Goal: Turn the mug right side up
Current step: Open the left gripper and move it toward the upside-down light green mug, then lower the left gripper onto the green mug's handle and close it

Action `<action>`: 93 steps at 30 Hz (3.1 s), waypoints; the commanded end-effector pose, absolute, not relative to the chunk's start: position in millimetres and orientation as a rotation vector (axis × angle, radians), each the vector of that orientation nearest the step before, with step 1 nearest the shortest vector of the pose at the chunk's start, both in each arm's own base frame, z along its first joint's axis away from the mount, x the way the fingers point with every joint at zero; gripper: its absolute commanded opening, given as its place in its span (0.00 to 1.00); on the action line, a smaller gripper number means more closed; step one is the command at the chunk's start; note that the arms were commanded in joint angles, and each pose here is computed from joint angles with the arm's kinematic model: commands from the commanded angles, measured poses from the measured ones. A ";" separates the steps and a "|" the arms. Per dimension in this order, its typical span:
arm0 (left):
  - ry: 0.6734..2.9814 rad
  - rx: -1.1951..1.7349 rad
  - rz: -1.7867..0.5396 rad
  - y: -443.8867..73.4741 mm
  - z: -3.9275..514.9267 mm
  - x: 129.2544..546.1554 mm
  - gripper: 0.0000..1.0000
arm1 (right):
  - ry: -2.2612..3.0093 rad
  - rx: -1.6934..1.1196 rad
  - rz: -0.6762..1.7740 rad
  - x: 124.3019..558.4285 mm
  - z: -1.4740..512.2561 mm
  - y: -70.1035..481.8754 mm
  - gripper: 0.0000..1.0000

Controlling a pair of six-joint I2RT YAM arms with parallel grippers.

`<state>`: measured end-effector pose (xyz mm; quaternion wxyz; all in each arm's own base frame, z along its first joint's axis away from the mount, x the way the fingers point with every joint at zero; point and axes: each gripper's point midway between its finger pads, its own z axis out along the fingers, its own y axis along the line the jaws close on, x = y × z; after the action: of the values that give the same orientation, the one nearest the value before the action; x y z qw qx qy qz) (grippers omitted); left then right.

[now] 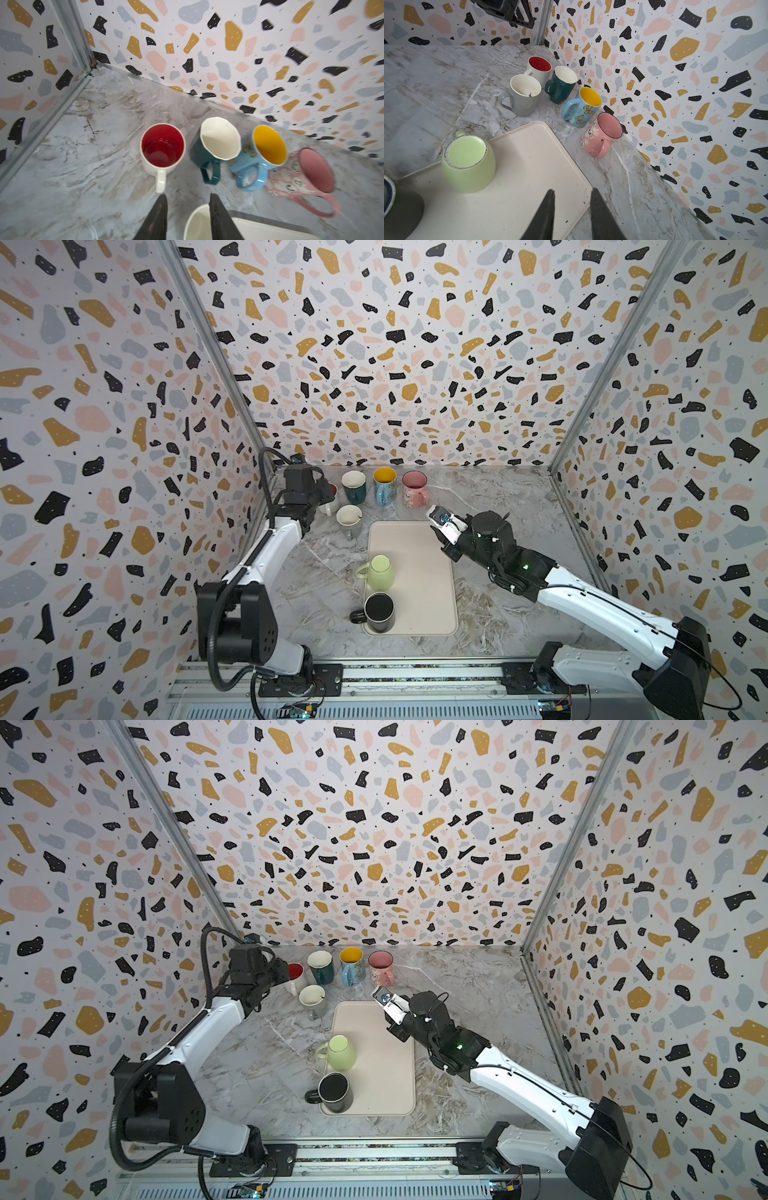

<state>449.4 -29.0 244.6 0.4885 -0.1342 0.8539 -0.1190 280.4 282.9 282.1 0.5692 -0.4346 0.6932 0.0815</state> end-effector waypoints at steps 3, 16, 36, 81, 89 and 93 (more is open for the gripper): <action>2.130 -0.440 -0.623 -60.5 255.8 396.4 0.39 | 1.598 -0.999 0.271 265.7 296.1 286.3 0.33; 1.911 -0.902 -1.284 -93.3 249.1 324.6 0.42 | 1.529 -0.983 0.386 236.6 312.6 291.6 0.36; 1.903 -1.468 -1.374 -106.7 157.6 282.5 0.52 | 1.529 -0.992 0.399 233.9 309.4 300.0 0.37; 2.008 -1.748 -1.291 -137.4 90.0 289.3 0.41 | 1.562 -1.008 0.329 246.3 292.1 304.2 0.38; 2.064 -1.733 -1.287 -145.9 83.4 295.2 0.40 | 1.565 -1.006 0.307 248.4 292.9 302.4 0.38; 2.065 -1.734 -1.291 -147.4 80.9 297.6 0.39 | 1.563 -1.002 0.300 248.3 292.6 300.4 0.38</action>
<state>286.4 -138.9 65.8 0.0696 -0.5964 0.6903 -0.4036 248.6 303.6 275.7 0.5702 -0.4410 0.6807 0.1304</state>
